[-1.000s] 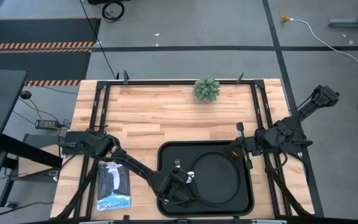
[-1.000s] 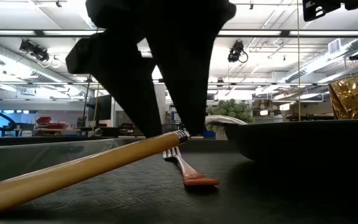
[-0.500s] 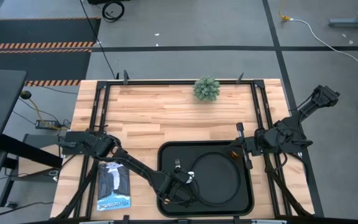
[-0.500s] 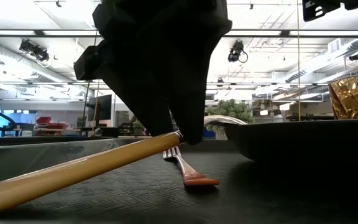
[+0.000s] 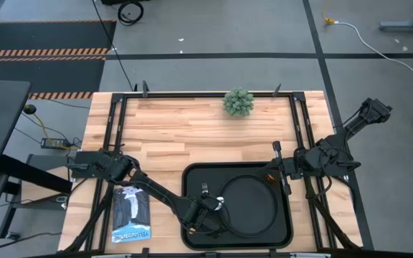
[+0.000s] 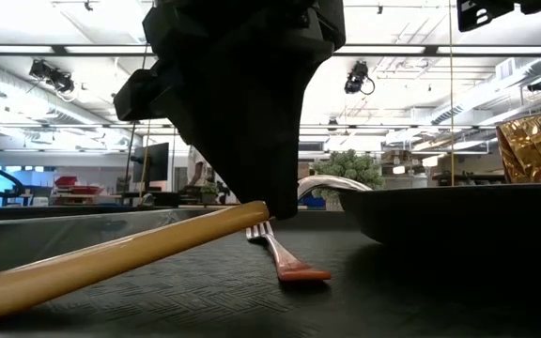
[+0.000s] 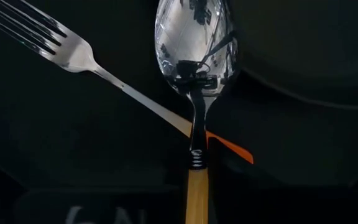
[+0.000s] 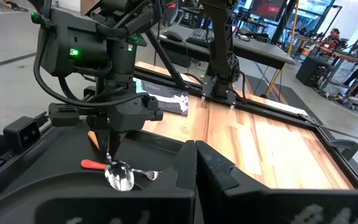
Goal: Pick and place plate/cup/fork/spoon on tray
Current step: Put the yellow spoon to the left orange fork on the black tray
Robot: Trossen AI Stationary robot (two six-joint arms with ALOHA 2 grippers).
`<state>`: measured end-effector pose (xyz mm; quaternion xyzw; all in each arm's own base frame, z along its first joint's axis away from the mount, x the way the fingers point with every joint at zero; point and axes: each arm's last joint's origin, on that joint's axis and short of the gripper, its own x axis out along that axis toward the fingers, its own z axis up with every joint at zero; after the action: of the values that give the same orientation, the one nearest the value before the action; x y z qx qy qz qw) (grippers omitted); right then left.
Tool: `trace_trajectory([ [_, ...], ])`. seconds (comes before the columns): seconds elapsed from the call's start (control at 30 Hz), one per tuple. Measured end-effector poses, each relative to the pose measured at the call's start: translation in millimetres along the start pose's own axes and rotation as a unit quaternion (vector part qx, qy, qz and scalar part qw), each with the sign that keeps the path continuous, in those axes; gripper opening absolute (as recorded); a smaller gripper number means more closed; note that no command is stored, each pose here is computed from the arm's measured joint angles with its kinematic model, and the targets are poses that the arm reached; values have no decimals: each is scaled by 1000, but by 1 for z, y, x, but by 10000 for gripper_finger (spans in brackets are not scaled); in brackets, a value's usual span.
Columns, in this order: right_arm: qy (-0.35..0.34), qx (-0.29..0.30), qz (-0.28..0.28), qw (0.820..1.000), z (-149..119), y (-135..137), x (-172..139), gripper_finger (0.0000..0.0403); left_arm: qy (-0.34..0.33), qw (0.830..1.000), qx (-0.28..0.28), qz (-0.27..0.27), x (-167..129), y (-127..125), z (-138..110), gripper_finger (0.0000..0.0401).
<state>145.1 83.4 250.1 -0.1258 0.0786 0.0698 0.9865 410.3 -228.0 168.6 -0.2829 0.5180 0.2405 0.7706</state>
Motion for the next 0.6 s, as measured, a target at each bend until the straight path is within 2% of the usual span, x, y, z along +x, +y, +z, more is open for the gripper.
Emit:
trace_trajectory([
  [0.2,0,-1,0,1000,0,0,0,6,2,1000,-1,8,-3,2,3,50],
  [0.37,0,-1,0,1000,0,0,0,6,14,999,-7,42,-23,4,8,51],
  [0.5,0,-1,0,1000,0,0,0,6,26,994,-59,85,-45,9,12,51],
  [0.6,-1,-1,0,1000,0,0,0,6,51,988,-102,108,-50,13,11,52],
])
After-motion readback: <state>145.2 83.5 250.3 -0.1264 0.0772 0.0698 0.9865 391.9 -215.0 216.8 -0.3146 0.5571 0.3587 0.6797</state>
